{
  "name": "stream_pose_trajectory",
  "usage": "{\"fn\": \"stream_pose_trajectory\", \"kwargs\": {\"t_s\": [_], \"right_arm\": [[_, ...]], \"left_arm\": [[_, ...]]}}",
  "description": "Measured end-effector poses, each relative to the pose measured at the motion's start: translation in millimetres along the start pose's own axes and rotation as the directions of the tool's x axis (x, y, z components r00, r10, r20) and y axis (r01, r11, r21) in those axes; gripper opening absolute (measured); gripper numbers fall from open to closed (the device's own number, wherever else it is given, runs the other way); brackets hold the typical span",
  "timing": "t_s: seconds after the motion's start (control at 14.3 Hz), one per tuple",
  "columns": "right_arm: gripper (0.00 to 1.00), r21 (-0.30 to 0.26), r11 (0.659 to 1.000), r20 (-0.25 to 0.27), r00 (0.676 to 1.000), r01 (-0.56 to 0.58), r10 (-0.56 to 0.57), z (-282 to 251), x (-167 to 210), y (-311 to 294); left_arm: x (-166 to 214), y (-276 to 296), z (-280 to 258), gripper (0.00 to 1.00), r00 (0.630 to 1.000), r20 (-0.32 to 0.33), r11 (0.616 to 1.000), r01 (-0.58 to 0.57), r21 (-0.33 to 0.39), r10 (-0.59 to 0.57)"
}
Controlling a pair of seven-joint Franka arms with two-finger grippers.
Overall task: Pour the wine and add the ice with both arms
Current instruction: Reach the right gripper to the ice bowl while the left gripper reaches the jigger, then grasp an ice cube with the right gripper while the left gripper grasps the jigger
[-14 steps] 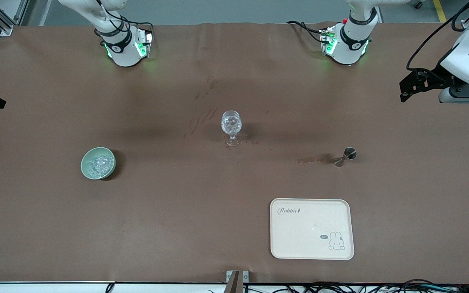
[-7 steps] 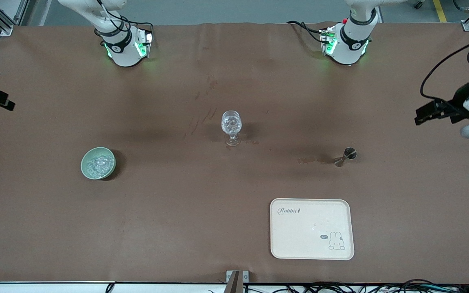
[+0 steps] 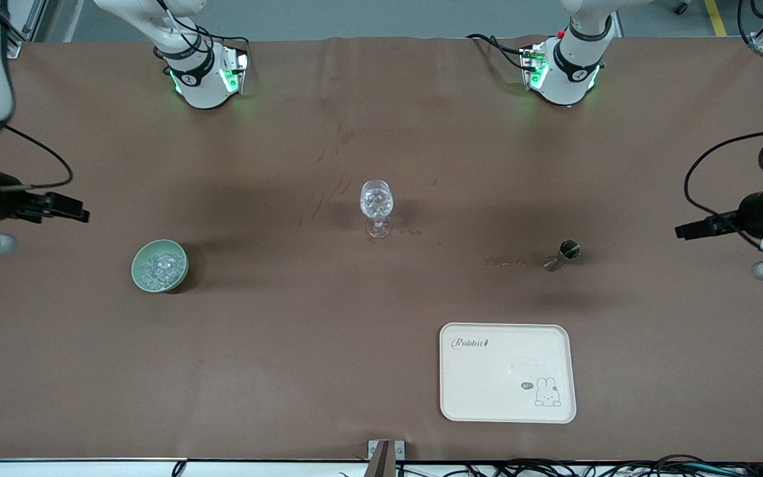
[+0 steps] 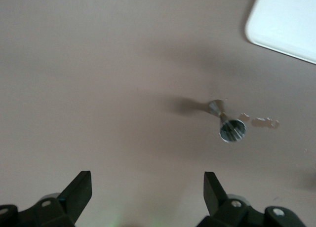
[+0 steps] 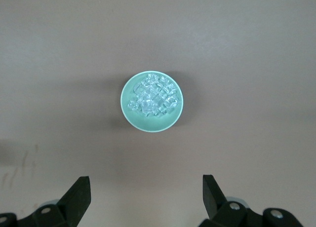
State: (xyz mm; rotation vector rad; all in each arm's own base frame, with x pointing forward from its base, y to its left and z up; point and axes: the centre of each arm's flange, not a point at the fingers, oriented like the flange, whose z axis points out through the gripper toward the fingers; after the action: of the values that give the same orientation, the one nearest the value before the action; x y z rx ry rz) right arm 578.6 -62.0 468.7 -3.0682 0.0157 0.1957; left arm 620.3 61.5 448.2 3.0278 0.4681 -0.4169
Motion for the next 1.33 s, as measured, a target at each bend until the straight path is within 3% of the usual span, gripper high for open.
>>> {"fn": "stream_pose_trajectory", "kwargs": {"t_s": [0.21,0.35,0.63,0.91,1.12,1.19,1.33], "right_arm": [[1.0,-0.007,1.0,0.001,1.0,0.021,-0.021,70,-2,-12],[1.0,-0.01,1.0,0.017,0.999,0.028,-0.027,108,-1,-15],[1.0,-0.025,0.999,-0.01,0.999,0.033,-0.033,170,22,-13],[0.96,-0.039,0.998,-0.041,0.997,0.057,-0.058,211,37,-18],[0.72,-0.041,0.996,-0.039,0.996,0.083,-0.085,215,38,-22],[0.72,-0.043,0.995,-0.042,0.995,0.089,-0.091,216,38,-21],[0.62,-0.045,0.995,-0.047,0.994,0.092,-0.094,222,38,-21]], "left_arm": [[27,-10,57,1.0,0.982,0.122,0.987,0.15,-0.053,-0.143],[46,-21,107,1.0,0.944,0.242,0.96,0.256,-0.113,-0.223],[70,-24,201,1.0,0.805,0.455,0.871,0.478,-0.116,-0.381],[79,-21,238,0.98,0.688,0.603,0.77,0.612,-0.183,-0.404],[83,-17,259,0.94,0.601,0.688,0.697,0.692,-0.191,-0.408],[84,-14,269,0.93,0.571,0.717,0.674,0.713,-0.192,-0.4],[85,-13,292,0.91,0.528,0.756,0.65,0.738,-0.182,-0.387]]}}
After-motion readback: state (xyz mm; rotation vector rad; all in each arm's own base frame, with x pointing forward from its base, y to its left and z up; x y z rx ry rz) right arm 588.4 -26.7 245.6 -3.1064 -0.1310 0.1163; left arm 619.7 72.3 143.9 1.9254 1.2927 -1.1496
